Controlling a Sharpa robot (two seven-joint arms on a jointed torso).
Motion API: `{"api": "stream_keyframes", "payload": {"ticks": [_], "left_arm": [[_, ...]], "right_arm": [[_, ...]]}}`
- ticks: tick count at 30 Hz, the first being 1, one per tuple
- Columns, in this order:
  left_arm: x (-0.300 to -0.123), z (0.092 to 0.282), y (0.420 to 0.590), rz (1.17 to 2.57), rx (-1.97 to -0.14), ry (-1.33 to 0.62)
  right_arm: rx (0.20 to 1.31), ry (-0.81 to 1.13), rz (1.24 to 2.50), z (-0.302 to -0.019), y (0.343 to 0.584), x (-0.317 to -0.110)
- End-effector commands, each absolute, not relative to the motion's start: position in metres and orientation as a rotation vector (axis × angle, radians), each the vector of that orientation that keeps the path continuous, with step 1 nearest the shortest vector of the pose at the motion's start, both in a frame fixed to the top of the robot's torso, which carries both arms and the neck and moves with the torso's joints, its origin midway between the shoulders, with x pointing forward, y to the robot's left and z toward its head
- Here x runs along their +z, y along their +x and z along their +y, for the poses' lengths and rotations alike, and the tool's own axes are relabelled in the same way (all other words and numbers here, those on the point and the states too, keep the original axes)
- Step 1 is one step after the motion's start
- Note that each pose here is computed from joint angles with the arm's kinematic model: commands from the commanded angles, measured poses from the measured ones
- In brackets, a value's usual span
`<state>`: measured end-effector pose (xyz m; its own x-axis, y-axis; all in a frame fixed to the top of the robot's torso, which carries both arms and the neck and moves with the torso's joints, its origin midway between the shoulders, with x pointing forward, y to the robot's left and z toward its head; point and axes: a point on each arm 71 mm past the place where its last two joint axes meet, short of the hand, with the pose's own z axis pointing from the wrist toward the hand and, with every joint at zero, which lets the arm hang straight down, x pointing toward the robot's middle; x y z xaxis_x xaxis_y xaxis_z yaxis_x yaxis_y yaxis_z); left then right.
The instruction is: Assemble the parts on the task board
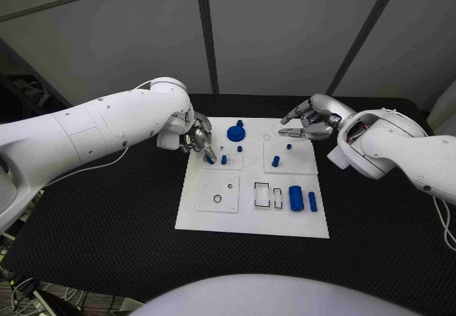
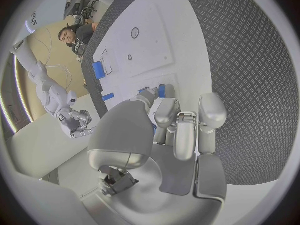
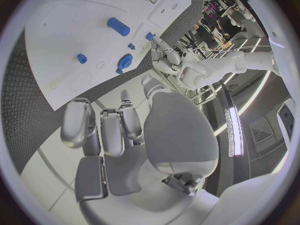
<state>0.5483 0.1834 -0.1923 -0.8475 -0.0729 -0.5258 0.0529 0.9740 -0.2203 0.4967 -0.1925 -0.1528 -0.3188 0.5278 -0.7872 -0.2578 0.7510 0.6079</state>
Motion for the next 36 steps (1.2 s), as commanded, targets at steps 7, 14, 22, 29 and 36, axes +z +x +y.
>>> {"api": "stream_keyframes", "payload": {"ticks": [7, 14, 22, 29, 36], "left_arm": [[-0.2018, 0.1806, 0.546, 2.59, -0.268, 0.012], [-0.2036, 0.1797, 0.5455, 2.605, -0.267, 0.013], [-0.2038, 0.1797, 0.5462, 2.596, -0.264, -0.003], [-0.2036, 0.1805, 0.5467, 2.588, -0.256, -0.016], [-0.2034, 0.1807, 0.547, 2.581, -0.251, -0.025]], "right_arm": [[0.802, 0.205, 1.725, -0.1914, 0.4968, -0.1515], [0.802, 0.205, 1.725, -0.1913, 0.497, -0.1516], [0.802, 0.205, 1.724, -0.1912, 0.4971, -0.1516], [0.802, 0.205, 1.725, -0.1914, 0.4971, -0.1516], [0.802, 0.205, 1.724, -0.1914, 0.4972, -0.1516]]}}
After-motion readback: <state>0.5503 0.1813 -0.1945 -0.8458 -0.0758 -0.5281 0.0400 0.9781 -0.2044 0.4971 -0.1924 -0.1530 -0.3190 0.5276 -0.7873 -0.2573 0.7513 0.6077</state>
